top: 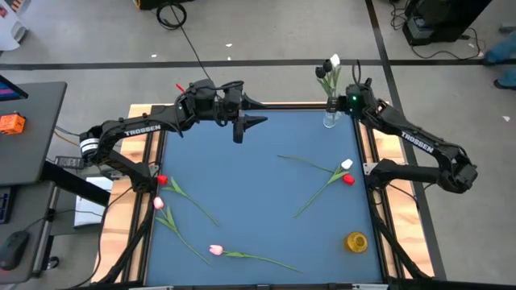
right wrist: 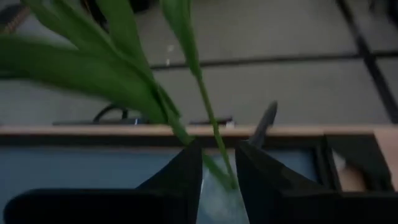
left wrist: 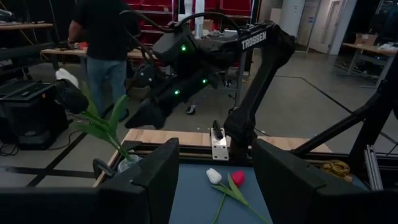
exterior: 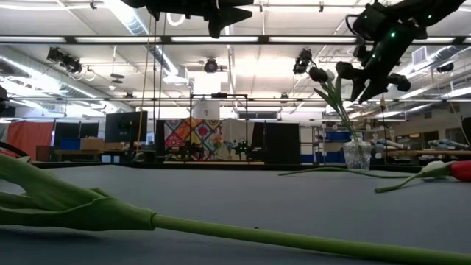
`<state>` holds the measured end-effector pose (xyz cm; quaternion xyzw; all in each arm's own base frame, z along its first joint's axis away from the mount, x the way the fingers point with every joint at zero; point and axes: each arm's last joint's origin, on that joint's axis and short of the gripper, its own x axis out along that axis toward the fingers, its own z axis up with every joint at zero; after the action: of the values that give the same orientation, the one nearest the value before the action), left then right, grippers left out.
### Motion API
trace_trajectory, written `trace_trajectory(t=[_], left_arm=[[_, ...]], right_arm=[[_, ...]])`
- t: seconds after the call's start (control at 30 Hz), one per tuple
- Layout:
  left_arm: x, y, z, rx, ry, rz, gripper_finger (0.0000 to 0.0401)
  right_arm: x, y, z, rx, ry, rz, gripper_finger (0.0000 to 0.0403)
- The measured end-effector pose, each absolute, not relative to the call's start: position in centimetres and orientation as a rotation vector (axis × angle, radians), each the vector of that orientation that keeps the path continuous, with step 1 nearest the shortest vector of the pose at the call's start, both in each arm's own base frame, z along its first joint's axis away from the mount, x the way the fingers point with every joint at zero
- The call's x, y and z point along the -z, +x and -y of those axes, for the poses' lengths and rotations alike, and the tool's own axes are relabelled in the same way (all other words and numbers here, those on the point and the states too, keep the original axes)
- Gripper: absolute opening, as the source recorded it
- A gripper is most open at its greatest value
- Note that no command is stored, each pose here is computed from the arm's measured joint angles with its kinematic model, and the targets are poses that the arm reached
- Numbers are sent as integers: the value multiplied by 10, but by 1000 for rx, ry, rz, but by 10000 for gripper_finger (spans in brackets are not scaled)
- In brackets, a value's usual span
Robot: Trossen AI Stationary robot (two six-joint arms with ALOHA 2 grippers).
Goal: Sort flowers into vase by color
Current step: Put the white tulip into the transparent vase
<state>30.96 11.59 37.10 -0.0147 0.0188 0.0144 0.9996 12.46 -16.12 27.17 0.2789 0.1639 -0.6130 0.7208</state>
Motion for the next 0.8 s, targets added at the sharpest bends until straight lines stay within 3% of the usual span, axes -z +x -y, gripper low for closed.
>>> trace_trajectory(t=[0.47,0.8], left_arm=[[-371,310,-116,-29,-29,-38,208],[-371,310,-116,-29,-29,-38,208]], right_arm=[[-293,113,126,1151,784,-273,107],[-291,121,99,985,944,-318,107]])
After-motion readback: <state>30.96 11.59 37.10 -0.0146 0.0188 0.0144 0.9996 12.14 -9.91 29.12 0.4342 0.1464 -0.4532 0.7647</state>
